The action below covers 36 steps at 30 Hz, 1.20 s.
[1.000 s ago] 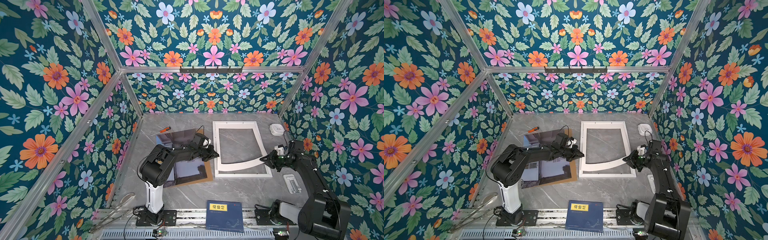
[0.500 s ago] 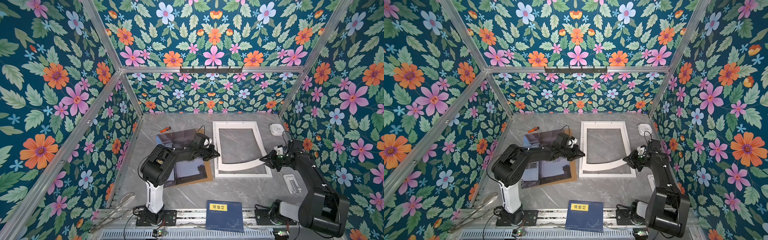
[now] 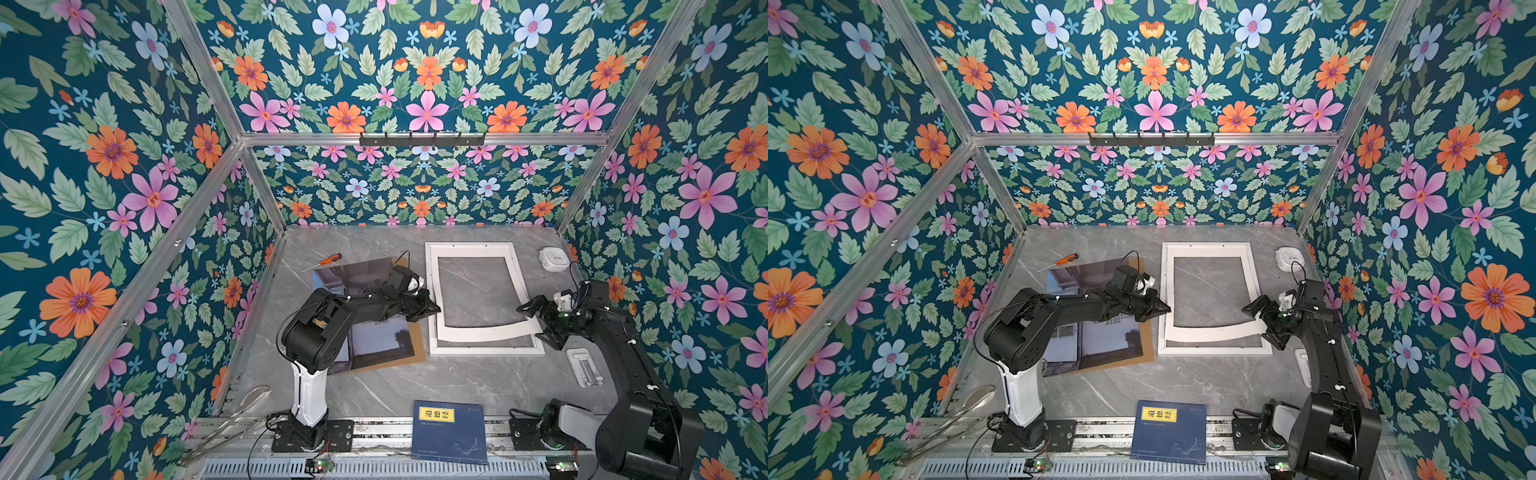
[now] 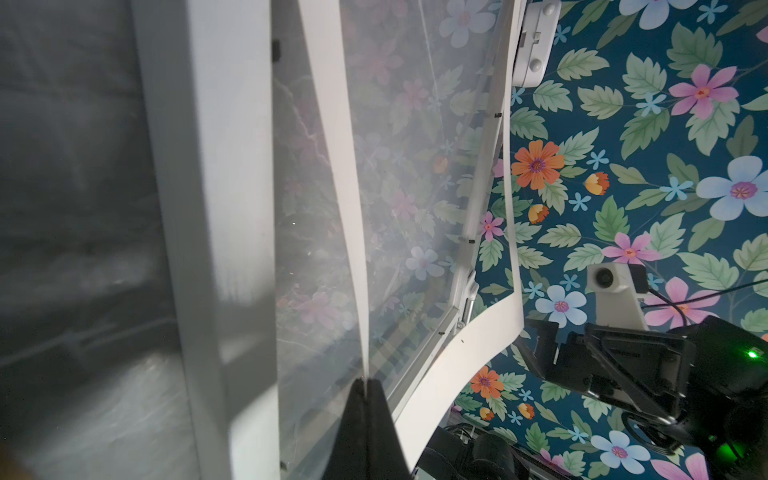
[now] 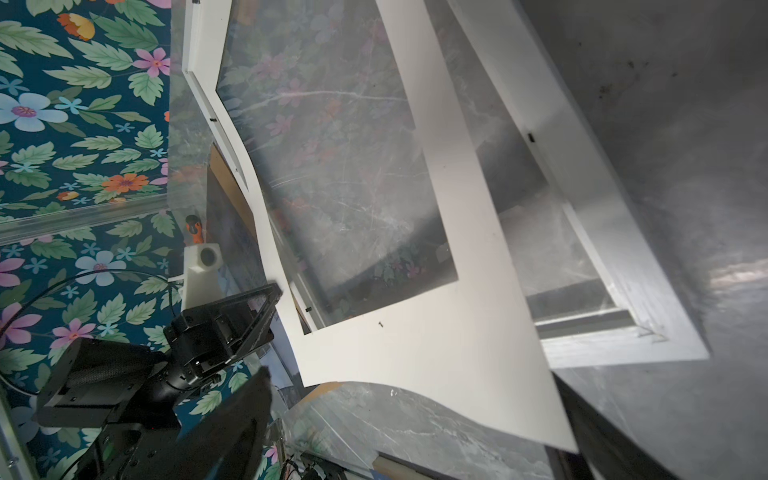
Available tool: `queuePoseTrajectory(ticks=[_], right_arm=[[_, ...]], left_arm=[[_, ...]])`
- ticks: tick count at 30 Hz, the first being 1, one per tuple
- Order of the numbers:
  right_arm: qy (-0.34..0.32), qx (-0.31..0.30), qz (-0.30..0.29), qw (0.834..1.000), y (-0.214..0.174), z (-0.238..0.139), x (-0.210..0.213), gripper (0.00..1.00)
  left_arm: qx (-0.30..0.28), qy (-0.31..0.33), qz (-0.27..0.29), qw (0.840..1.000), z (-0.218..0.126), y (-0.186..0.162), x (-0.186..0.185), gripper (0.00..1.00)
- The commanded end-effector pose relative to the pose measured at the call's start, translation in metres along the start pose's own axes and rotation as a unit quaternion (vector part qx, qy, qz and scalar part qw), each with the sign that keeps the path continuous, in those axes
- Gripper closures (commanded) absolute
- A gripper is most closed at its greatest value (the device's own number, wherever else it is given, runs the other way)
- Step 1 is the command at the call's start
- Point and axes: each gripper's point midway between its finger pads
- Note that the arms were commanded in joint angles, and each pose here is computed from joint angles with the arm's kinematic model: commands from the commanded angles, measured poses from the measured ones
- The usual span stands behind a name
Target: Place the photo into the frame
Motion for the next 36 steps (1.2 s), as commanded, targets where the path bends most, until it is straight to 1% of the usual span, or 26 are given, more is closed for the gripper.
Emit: queuePoseTrajectory(ticks=[1, 9, 12, 14, 18, 22, 25, 31, 36], right_arm=[[-0.034, -0.009, -0.005, 0.999, 0.000, -0.007, -0.007, 0.01], [-0.083, -0.038, -0.005, 0.996, 0.000, -0.022, -0.018, 0.01], [-0.071, -0.051, -0.013, 0.996, 0.003, -0.024, -0.012, 0.01], [-0.055, -0.048, -0.016, 0.997, 0.003, -0.023, -0.008, 0.01], [-0.030, -0.039, -0.021, 0.999, 0.002, -0.018, -0.001, 0.01], [0.027, -0.019, -0.021, 0.999, -0.005, -0.008, 0.013, 0.01], [0.027, -0.003, -0.018, 0.999, -0.010, 0.000, 0.010, 0.01], [0.015, 0.039, -0.031, 0.999, -0.025, 0.025, 0.011, 0.01], [0.011, 0.047, -0.020, 0.999, -0.024, 0.037, 0.005, 0.01]], left_arm=[[-0.014, -0.007, 0.009, 1.000, -0.001, 0.005, -0.005, 1.00], [-0.016, -0.004, 0.008, 1.000, -0.001, 0.006, -0.004, 1.00], [-0.014, -0.003, 0.007, 1.000, 0.000, 0.006, -0.002, 1.00], [-0.014, -0.004, 0.008, 1.000, 0.001, 0.006, -0.003, 0.98], [-0.018, -0.003, 0.007, 1.000, 0.002, 0.009, -0.003, 0.97], [-0.017, -0.005, 0.005, 1.000, 0.004, 0.009, -0.003, 0.97], [-0.016, -0.006, 0.006, 1.000, 0.004, 0.010, -0.004, 0.95], [-0.016, -0.002, 0.005, 1.000, 0.004, 0.010, -0.002, 0.95], [-0.018, 0.001, 0.005, 1.000, 0.003, 0.009, 0.000, 0.94]])
Point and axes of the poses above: each gripper's point midway between its finger pads, its own z axis out along the fingers, its own x axis along the line the jaws close on, y = z × x, and after that the axes turned 13 degrees about -z, right-handed
